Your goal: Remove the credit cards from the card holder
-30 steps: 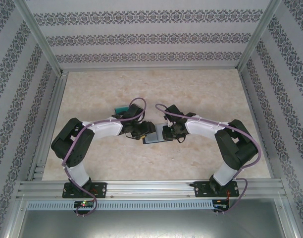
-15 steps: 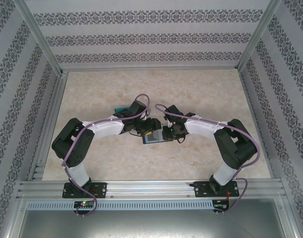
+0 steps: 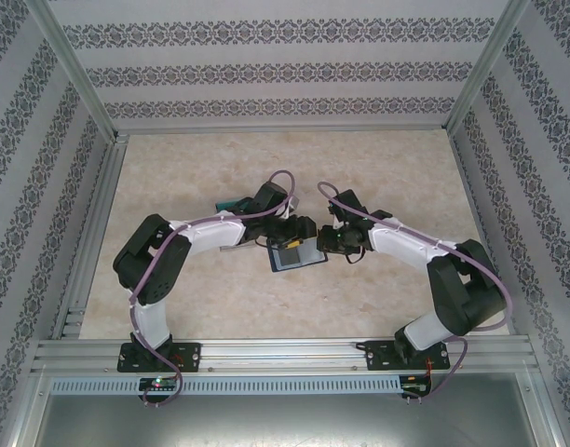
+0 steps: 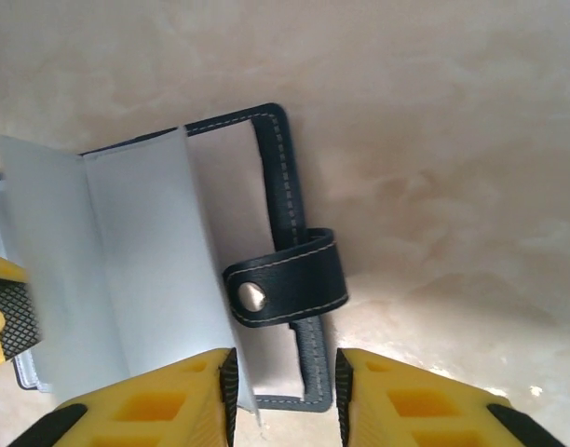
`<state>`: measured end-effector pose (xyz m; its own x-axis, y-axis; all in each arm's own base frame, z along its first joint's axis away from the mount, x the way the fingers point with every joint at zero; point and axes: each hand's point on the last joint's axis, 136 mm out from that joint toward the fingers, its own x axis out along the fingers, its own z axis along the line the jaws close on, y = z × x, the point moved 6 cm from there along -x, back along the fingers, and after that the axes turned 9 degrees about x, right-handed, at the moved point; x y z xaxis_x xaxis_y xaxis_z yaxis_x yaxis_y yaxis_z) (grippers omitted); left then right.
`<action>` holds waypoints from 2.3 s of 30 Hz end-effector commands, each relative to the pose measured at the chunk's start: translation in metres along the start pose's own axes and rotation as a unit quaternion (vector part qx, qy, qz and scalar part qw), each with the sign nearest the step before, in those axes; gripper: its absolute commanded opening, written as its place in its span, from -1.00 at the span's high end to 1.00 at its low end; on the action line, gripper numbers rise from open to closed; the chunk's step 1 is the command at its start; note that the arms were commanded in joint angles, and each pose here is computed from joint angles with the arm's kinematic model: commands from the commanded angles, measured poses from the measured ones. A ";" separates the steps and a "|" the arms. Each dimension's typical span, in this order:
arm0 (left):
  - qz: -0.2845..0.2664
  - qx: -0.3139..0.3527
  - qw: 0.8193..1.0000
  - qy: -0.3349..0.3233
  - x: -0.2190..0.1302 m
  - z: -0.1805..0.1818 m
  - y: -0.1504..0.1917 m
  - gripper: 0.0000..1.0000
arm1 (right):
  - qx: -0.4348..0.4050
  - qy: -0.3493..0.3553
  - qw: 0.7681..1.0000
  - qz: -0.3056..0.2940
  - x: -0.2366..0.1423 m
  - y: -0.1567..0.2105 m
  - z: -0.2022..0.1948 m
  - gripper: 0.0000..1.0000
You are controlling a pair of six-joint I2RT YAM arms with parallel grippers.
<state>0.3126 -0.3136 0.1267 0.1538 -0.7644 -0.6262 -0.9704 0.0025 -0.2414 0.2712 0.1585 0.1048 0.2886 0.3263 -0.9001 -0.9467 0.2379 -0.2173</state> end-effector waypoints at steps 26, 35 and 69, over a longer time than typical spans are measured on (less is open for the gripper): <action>-0.014 -0.070 0.989 -0.132 -0.040 0.045 0.027 -0.23 | 0.023 -0.004 0.999 0.049 0.031 0.014 -0.012 0.43; 0.013 -0.085 0.987 -0.139 -0.025 0.058 0.033 -0.22 | 0.021 -0.004 0.999 0.049 0.030 0.014 -0.011 0.43; 0.011 -0.031 0.993 -0.111 -0.024 0.031 0.022 -0.20 | 0.019 -0.001 0.998 0.053 0.034 0.016 -0.011 0.43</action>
<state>0.2903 -0.2662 0.0966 0.1400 -0.5770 -0.8047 -0.9898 -0.0590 -0.1299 0.2690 0.1599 0.0719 0.2079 0.3516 -0.9128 -0.9604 0.2505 -0.1222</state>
